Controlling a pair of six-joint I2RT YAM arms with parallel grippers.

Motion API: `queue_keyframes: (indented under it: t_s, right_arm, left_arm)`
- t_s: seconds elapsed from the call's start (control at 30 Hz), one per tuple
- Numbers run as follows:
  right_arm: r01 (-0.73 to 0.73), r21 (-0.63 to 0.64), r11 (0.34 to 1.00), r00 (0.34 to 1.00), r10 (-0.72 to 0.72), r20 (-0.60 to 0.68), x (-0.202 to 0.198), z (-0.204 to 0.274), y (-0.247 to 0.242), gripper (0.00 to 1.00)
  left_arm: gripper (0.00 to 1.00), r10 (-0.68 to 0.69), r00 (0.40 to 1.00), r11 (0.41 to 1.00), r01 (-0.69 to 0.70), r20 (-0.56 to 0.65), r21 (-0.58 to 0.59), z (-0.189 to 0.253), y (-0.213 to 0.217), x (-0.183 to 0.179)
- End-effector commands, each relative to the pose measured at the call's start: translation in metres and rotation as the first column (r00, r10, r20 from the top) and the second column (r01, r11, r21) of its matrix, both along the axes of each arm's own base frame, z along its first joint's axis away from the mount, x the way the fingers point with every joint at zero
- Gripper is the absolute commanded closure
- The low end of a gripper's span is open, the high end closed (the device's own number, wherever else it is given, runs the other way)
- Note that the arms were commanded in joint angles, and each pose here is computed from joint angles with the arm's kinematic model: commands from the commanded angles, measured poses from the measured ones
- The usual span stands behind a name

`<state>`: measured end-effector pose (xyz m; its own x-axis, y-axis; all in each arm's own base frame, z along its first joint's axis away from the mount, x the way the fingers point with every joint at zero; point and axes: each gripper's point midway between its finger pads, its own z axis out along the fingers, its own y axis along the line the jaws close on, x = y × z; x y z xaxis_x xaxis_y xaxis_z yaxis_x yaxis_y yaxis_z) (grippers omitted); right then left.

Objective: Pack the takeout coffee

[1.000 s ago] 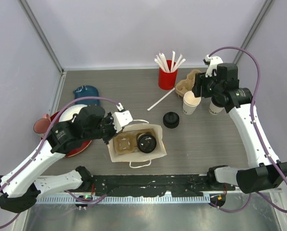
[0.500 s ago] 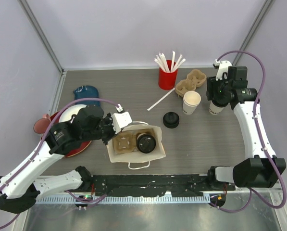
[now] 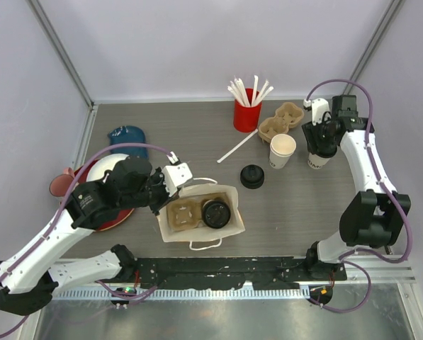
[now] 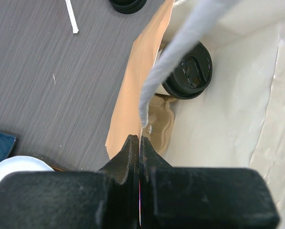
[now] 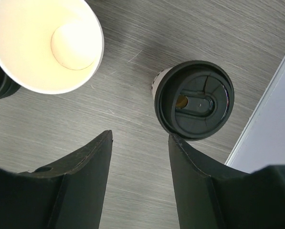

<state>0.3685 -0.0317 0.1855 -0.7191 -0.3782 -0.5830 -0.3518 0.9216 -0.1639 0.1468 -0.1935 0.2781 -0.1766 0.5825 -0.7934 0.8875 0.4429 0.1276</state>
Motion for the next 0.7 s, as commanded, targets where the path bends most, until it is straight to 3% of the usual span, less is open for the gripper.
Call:
queue_keyframes:
  t_s: [0.0,0.5,0.67]
  right_arm:
    - [-0.044,-0.060,0.997,0.998,0.046,0.041,0.019,0.013,-0.009,0.44]
    - [-0.046,-0.065,0.997,0.999,0.046,0.007,0.053,-0.015,-0.023,0.45]
    - [-0.045,-0.029,0.999,0.999,0.045,-0.014,0.057,-0.026,-0.021,0.55]
  left_arm:
    - [1.00,-0.010,1.000,0.998,0.012,0.027,-0.060,0.014,-0.009,0.002]
    - [1.00,-0.009,1.000,0.999,0.010,0.016,-0.046,0.016,-0.007,0.001]
    - [1.00,-0.005,1.000,0.999,0.006,0.017,-0.044,0.016,-0.006,0.001]
